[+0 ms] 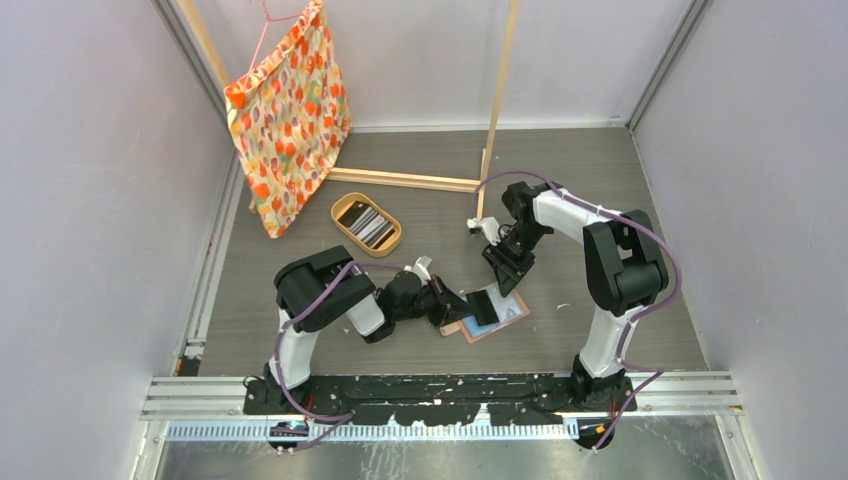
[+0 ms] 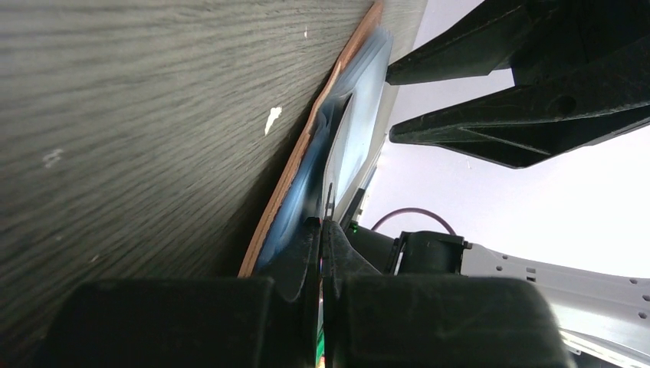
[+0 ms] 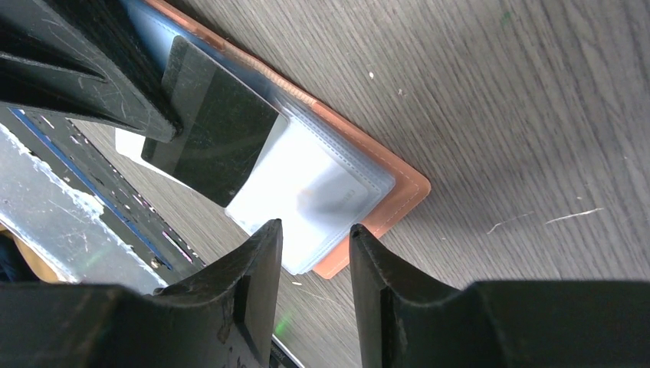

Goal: Put the credit cards into the card holder
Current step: Insert the credit card into the card holder, then close the card holder at the center of the board.

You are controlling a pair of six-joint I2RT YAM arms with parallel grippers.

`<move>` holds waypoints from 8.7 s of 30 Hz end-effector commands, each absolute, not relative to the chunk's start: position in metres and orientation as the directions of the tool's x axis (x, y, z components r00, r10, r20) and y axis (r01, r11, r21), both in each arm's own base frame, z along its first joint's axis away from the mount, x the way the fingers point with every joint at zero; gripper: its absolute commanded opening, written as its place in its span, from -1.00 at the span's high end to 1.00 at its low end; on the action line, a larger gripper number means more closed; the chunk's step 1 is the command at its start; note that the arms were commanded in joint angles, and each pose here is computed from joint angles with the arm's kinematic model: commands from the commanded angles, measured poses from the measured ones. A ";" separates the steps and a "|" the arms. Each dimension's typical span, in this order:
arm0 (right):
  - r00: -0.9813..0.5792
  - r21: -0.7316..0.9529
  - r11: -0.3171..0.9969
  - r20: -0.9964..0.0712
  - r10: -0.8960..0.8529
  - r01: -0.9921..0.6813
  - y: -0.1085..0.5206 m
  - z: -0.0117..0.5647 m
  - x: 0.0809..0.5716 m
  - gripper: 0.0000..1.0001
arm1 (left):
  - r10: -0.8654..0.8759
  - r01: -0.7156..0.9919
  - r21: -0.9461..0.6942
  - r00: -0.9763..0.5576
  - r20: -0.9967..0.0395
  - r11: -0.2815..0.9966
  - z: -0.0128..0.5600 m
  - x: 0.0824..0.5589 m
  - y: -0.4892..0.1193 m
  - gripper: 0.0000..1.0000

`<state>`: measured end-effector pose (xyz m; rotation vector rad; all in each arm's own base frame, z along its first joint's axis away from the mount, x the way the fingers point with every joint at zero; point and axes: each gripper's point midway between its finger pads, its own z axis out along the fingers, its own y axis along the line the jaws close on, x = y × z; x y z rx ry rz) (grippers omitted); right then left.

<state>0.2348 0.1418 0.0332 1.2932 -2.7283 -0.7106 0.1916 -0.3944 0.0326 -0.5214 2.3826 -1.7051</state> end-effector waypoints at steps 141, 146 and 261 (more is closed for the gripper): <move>-0.264 0.135 0.237 -0.253 -0.931 -0.962 0.158 0.023 0.213 0.98 | -0.339 0.007 -0.883 -0.922 -0.187 0.469 0.038 0.140 -0.336 0.99; -0.257 0.274 0.162 -0.356 -0.899 -0.948 0.176 0.041 0.192 0.97 | -0.312 0.041 -0.881 -0.926 -0.210 0.472 0.048 0.143 -0.338 0.99; -0.911 0.590 0.702 -0.346 -0.225 -0.398 0.087 0.081 0.283 0.54 | -0.017 0.535 -0.647 -0.764 -0.646 0.543 0.196 0.283 -0.442 -0.33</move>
